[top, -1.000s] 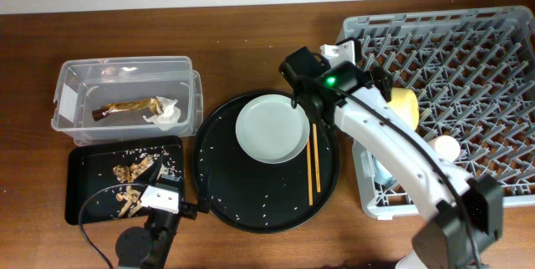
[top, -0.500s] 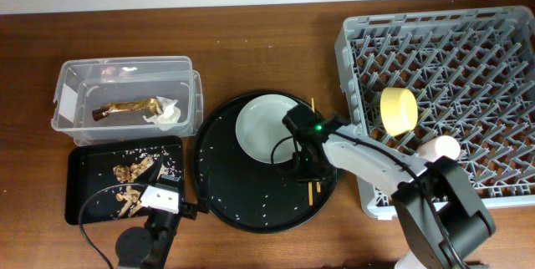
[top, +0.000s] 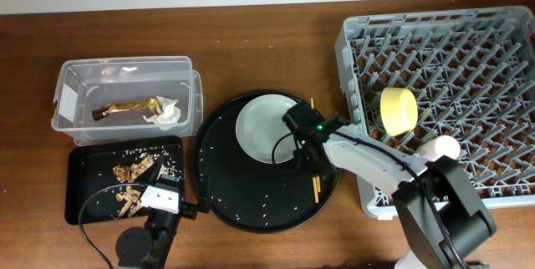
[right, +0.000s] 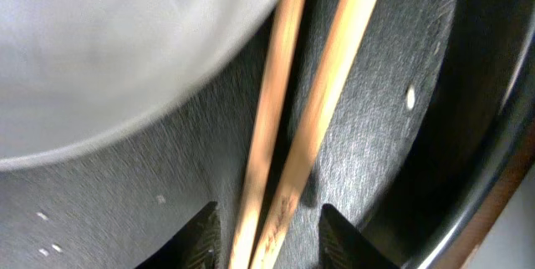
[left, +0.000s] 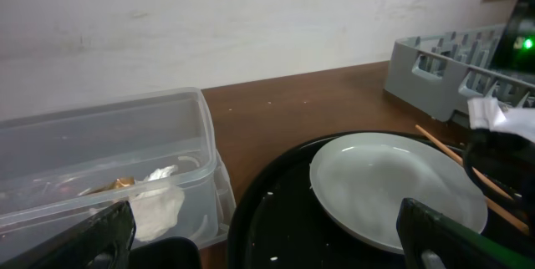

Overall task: Sort waste into correct bins and load items into the dishwasher rack
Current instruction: 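Grasp the chopsticks with the right gripper and put them in the rack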

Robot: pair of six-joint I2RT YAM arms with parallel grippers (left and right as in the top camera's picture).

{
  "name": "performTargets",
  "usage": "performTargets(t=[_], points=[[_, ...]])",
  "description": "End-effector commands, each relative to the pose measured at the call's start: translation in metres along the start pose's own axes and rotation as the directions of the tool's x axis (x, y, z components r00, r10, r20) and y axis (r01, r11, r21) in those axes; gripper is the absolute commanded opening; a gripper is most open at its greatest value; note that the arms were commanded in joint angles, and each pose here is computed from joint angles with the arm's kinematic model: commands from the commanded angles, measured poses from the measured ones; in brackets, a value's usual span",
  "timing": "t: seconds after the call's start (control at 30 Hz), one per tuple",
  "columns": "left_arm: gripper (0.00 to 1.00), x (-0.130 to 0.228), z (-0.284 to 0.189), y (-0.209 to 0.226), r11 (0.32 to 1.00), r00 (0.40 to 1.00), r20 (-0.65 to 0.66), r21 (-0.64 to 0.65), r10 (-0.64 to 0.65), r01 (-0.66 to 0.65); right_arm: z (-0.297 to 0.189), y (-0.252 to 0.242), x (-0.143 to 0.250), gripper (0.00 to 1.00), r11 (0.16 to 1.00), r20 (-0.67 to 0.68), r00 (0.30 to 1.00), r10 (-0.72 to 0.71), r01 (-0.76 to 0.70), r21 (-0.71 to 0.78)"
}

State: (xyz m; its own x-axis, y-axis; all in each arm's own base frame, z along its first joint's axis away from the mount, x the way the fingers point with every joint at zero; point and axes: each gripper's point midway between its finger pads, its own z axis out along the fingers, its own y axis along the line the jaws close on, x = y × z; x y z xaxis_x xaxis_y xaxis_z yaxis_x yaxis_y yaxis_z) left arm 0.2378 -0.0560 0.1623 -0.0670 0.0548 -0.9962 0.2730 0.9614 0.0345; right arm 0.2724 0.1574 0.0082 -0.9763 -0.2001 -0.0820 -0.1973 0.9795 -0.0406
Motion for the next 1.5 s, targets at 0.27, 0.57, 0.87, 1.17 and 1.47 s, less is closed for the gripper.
performTargets(t=[0.27,0.57,0.87,1.17,1.47], points=[[1.0,0.003,0.001,0.0,1.0,1.0,0.0,-0.002,0.016,-0.016,0.005,-0.009,-0.023,0.22,0.976,0.015,0.999,0.045,-0.041,-0.214],[1.0,0.003,0.001,0.0,1.0,1.0,0.0,-0.002,0.016,-0.016,-0.078,-0.019,-0.049,0.04,0.982,0.143,0.988,0.059,-0.032,-0.186],[0.99,0.003,0.001,0.0,1.0,1.0,0.0,-0.002,0.016,-0.016,-0.135,-0.144,-0.089,0.04,0.977,0.368,0.921,0.128,-0.18,0.112],[0.99,0.003,0.001,0.0,1.0,1.0,0.0,-0.002,0.016,-0.016,-0.139,-0.11,-0.084,0.53,0.998,0.283,0.958,0.057,-0.052,-0.026],[1.0,0.003,0.001,0.0,1.0,1.0,0.0,-0.002,0.016,-0.016,-0.054,0.009,0.0,0.54,0.965,-0.009,0.998,0.06,-0.06,-0.256]])
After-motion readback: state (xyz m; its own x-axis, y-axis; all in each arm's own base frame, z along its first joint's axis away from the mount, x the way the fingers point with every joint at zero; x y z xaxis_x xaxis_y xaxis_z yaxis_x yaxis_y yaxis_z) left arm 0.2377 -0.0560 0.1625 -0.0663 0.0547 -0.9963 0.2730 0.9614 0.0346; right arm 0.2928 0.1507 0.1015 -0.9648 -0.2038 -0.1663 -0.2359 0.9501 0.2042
